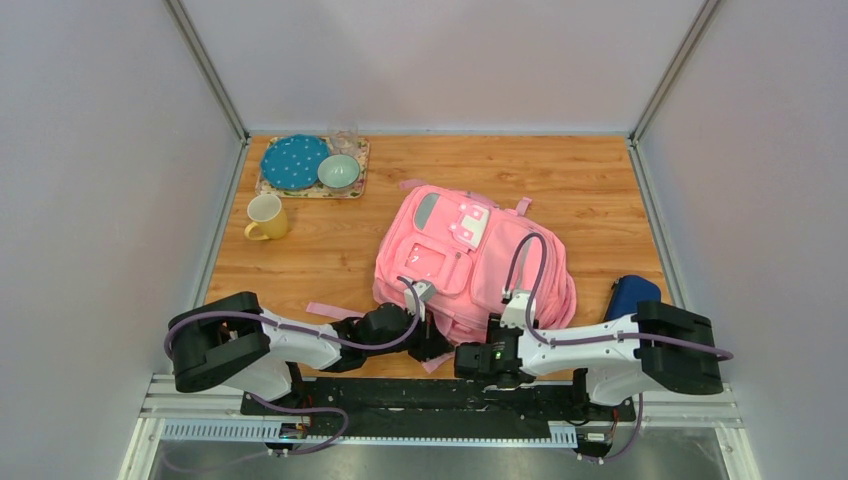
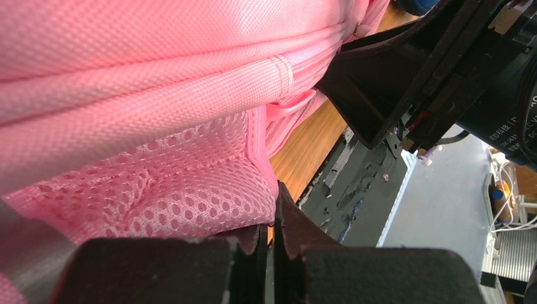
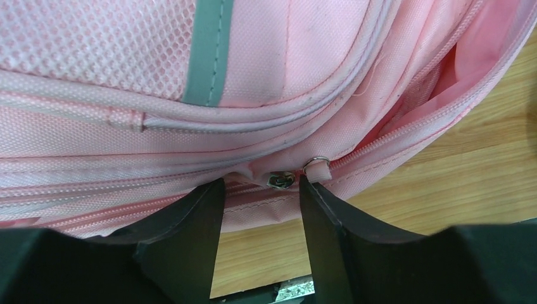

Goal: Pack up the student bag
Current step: Zip the student bag at the center of the board.

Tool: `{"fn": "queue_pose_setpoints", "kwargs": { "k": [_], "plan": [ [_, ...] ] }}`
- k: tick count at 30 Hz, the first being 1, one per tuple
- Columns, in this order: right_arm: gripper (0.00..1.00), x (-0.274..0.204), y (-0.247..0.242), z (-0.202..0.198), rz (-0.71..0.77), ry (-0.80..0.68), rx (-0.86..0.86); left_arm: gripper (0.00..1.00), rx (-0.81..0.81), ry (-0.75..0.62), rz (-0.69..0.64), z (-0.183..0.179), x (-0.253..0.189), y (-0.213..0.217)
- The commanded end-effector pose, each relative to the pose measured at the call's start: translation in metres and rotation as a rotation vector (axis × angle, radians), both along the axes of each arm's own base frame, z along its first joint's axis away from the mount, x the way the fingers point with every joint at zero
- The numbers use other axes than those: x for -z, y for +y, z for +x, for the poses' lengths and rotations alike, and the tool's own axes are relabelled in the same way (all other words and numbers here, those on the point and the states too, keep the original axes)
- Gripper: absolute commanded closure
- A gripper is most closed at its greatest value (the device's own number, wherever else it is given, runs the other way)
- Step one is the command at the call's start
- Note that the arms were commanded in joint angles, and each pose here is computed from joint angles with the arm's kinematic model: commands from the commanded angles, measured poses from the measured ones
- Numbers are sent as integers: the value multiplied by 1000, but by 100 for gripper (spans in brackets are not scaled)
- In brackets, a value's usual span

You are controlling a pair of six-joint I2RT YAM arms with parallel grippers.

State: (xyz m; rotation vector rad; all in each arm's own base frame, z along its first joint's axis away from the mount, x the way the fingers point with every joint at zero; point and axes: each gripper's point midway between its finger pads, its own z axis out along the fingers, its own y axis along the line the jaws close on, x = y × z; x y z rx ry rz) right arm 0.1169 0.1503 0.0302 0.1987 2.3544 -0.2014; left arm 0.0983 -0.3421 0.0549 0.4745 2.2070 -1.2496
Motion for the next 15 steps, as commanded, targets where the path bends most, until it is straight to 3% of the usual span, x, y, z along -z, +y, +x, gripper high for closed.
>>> {"fn": "queue_pose_setpoints", "kwargs": {
  "k": [1, 12, 15],
  "plan": [
    [46, 1, -13, 4, 6, -39, 20, 100, 34, -42, -113, -2, -29, -13],
    [45, 2, -7, 16, 166, -113, -33, 100, 42, 7, -94, -8, -14, -10],
    [51, 2, -10, 18, 175, -119, -31, 100, 45, 22, -91, -10, -9, -9]
  ]
}}
